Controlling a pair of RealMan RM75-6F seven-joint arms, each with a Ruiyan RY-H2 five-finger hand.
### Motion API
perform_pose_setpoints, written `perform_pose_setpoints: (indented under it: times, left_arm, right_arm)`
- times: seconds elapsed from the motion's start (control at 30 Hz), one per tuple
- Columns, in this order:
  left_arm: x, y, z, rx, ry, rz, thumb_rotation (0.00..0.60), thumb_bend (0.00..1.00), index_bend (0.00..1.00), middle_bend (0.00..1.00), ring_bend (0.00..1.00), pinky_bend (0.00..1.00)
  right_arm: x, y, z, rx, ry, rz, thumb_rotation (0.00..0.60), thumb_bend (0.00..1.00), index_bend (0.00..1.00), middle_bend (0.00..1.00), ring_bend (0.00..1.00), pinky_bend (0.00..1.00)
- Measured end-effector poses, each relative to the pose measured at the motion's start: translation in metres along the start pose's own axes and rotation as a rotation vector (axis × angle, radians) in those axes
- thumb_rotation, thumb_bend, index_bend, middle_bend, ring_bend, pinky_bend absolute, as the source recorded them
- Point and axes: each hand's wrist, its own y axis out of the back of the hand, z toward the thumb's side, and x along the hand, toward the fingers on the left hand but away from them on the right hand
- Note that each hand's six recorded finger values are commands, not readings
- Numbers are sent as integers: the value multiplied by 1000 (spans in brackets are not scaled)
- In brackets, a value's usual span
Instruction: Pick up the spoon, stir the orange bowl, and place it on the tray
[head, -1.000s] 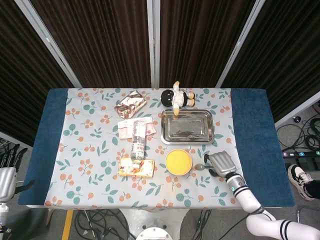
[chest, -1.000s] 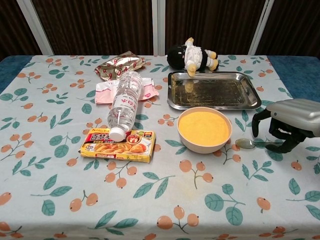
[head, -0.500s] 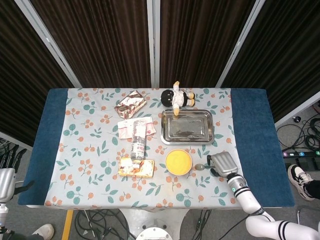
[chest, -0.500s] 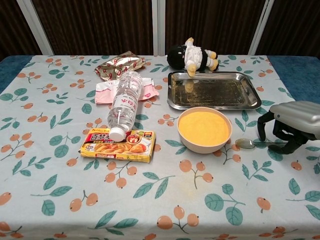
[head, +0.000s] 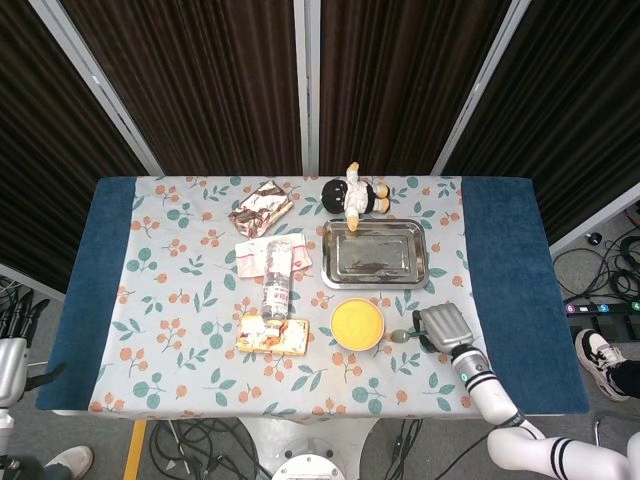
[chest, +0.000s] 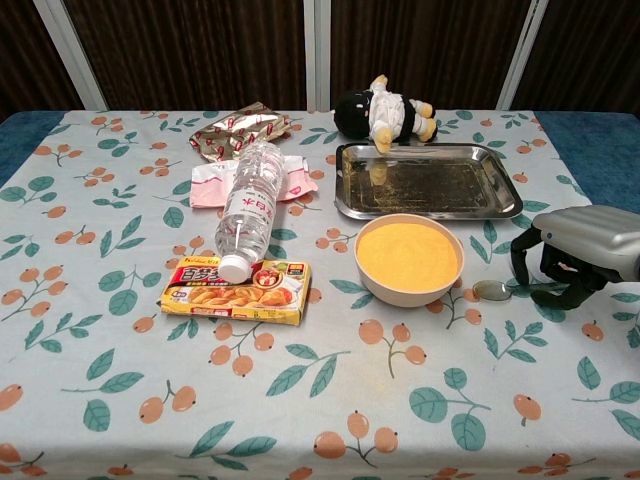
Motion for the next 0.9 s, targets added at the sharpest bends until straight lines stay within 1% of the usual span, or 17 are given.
perform_pose_setpoints:
  times: [0.17, 0.27, 0.37, 0.47, 0.6, 0.7, 0.77, 0.9]
  left_arm:
    - [-1, 1, -1, 1, -1, 6, 600, 91, 162, 76, 92, 120]
    - [-1, 3, 0, 1, -5, 10, 600, 91, 162, 76, 93, 120]
    - [-1, 3, 0, -1, -8, 14, 600, 91, 162, 76, 92, 120]
    - [-1, 4, 1, -3, -11, 15, 600, 91, 162, 76, 93, 120]
    - [-3, 5, 0, -9, -7, 20, 600, 91, 162, 76, 92, 120]
    - [-4, 5, -1, -14, -2, 22, 600, 91, 162, 76, 93, 120]
    - [-5, 5, -3, -16, 2, 21, 600, 91, 162, 77, 93, 120]
    - [-7, 3, -6, -22, 12, 17, 600, 91, 162, 76, 93, 120]
  right_arm:
    - [2, 12, -2, 33, 5, -25, 600, 347, 601, 926, 1000, 1000]
    - [3, 27, -3, 87, 15, -52, 600, 347, 613, 928, 1000, 1000]
    - [4, 50, 1, 163, 37, -92, 600, 347, 630, 931, 1000, 1000]
    - [2, 77, 11, 253, 72, -139, 600, 347, 650, 935, 1000, 1000]
    - [-8, 112, 36, 393, 136, -201, 600, 348, 682, 944, 1000, 1000]
    - [-18, 129, 58, 481, 178, -226, 600, 347, 683, 944, 1000, 1000]
    - [-24, 133, 70, 503, 195, -228, 600, 348, 682, 944, 1000, 1000]
    - [-34, 123, 94, 443, 224, -193, 600, 347, 679, 944, 1000, 1000]
